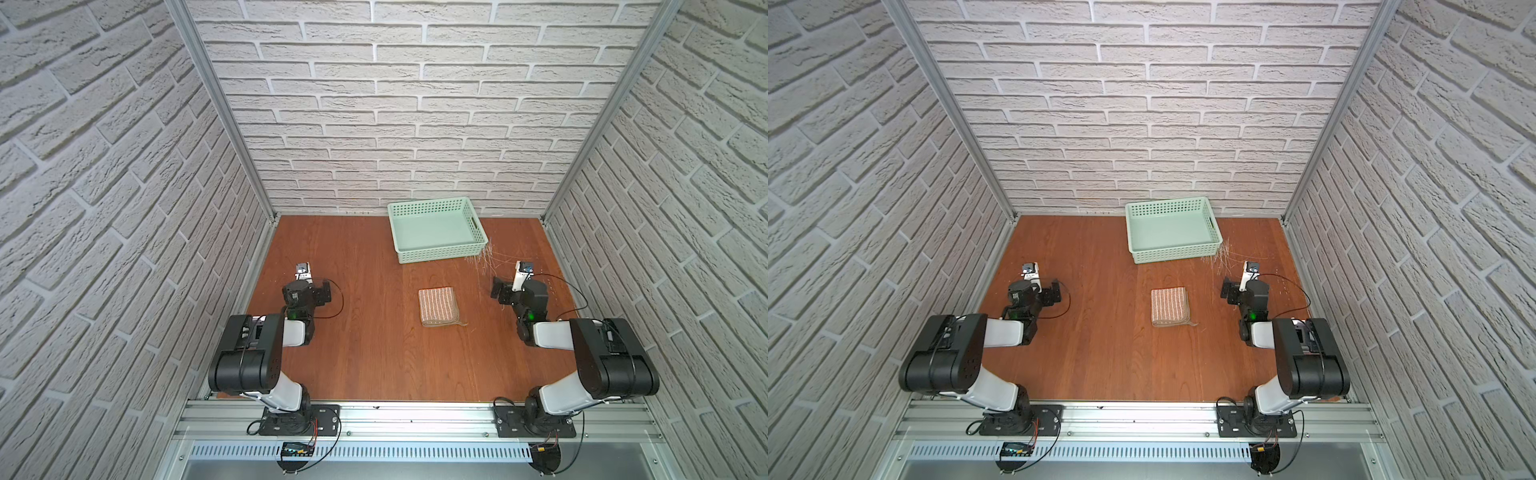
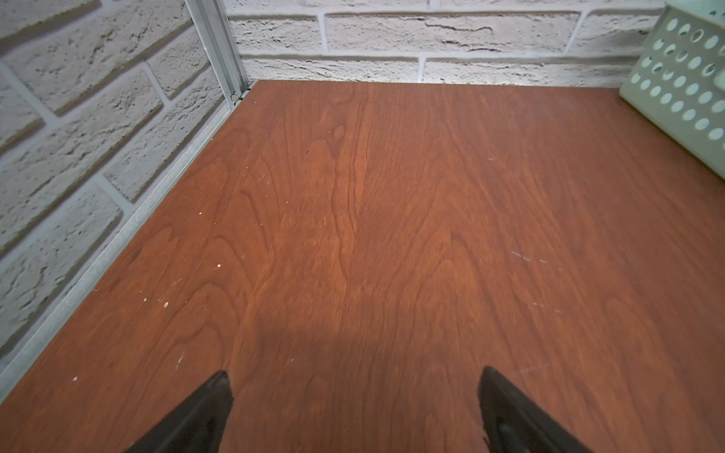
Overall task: Fold the square dishcloth
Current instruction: Reset both arms
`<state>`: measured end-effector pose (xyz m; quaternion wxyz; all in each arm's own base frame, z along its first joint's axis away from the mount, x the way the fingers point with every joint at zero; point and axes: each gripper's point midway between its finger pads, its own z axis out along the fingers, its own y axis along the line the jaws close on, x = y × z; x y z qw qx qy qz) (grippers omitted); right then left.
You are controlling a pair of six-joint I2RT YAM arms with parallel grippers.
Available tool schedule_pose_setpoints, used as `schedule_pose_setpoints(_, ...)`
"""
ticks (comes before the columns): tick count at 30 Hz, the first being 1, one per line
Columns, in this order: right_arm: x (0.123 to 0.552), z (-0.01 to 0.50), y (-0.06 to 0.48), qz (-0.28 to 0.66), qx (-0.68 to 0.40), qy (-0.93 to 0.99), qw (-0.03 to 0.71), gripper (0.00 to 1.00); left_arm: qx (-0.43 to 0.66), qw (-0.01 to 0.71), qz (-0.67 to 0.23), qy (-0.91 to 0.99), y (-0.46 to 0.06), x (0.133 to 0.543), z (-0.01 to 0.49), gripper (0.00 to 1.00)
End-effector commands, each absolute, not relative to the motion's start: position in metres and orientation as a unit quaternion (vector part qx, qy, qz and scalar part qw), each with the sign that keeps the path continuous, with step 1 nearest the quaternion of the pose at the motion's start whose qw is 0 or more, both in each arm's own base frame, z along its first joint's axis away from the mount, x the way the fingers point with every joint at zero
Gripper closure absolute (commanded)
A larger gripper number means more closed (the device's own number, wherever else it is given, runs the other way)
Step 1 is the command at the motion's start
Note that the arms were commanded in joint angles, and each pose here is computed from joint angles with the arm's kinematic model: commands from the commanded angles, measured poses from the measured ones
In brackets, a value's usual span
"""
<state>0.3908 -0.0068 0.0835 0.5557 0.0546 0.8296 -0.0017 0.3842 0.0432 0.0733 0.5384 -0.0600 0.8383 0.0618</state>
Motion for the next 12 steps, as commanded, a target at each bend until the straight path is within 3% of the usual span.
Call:
schedule_pose_setpoints(1,0.3977,0.0940,-0.0083,-0.010,0.051,0.821,0.569,0.00,-0.065,0.563,0.054,0.822,0.0440,0.3929,0.0884,0.02)
schedule_pose_setpoints(12,0.3975,0.0934,-0.0076,-0.011,0.051,0.822,0.567,0.00,-0.066,0.564,0.052,0.821,0.0446,0.3934,0.0890,0.02)
